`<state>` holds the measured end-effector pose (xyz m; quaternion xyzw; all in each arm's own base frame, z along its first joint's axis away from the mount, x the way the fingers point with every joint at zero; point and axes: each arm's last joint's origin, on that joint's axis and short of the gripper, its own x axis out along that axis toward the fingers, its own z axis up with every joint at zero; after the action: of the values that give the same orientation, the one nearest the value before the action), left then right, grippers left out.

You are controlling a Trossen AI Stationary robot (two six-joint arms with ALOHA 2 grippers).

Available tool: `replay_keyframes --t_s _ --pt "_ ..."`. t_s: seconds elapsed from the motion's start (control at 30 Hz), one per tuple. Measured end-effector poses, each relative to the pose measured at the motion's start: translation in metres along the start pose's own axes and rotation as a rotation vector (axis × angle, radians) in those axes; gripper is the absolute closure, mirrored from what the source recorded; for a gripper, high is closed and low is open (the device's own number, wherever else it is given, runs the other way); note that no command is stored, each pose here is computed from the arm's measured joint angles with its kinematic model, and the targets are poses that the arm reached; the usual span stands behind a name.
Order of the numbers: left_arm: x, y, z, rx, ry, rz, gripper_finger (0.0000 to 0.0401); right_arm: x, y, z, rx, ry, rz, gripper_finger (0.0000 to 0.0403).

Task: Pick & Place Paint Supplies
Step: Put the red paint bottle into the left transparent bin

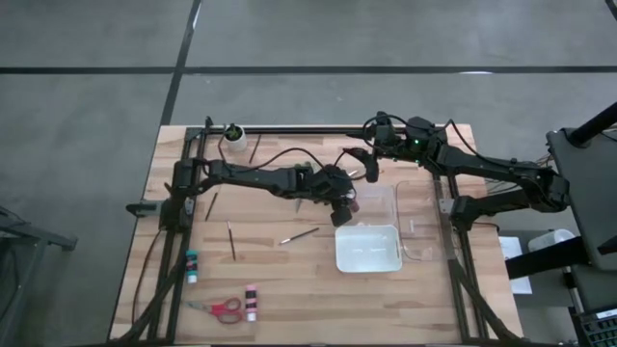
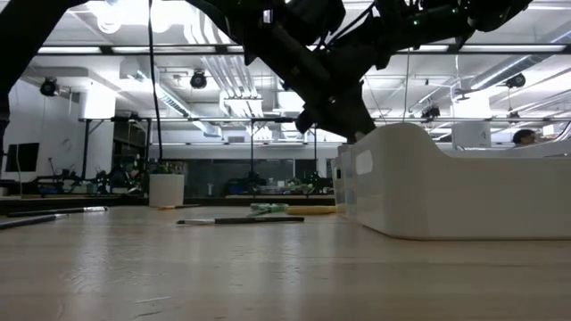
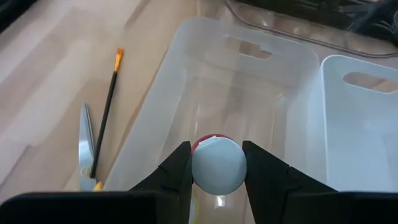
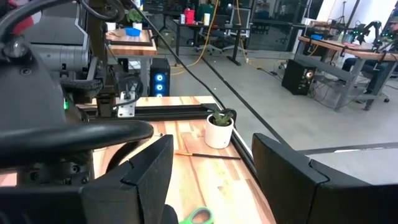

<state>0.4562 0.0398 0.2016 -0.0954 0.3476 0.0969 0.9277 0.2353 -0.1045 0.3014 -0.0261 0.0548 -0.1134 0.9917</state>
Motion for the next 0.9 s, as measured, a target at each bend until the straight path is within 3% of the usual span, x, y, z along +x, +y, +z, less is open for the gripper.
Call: replay_keyframes --t_s 0.53,0.9 --pt "-0.003 -0.001 -0.007 -0.072 0.090 -0.011 0.0291 0.000 0.000 0.000 0.000 0.000 0.000 0.0186" --pt "-0.011 -0.004 0.005 -0.024 0.087 -0.032 0.0291 0.000 0.000 0.000 0.000 0.000 0.000 0.0186"
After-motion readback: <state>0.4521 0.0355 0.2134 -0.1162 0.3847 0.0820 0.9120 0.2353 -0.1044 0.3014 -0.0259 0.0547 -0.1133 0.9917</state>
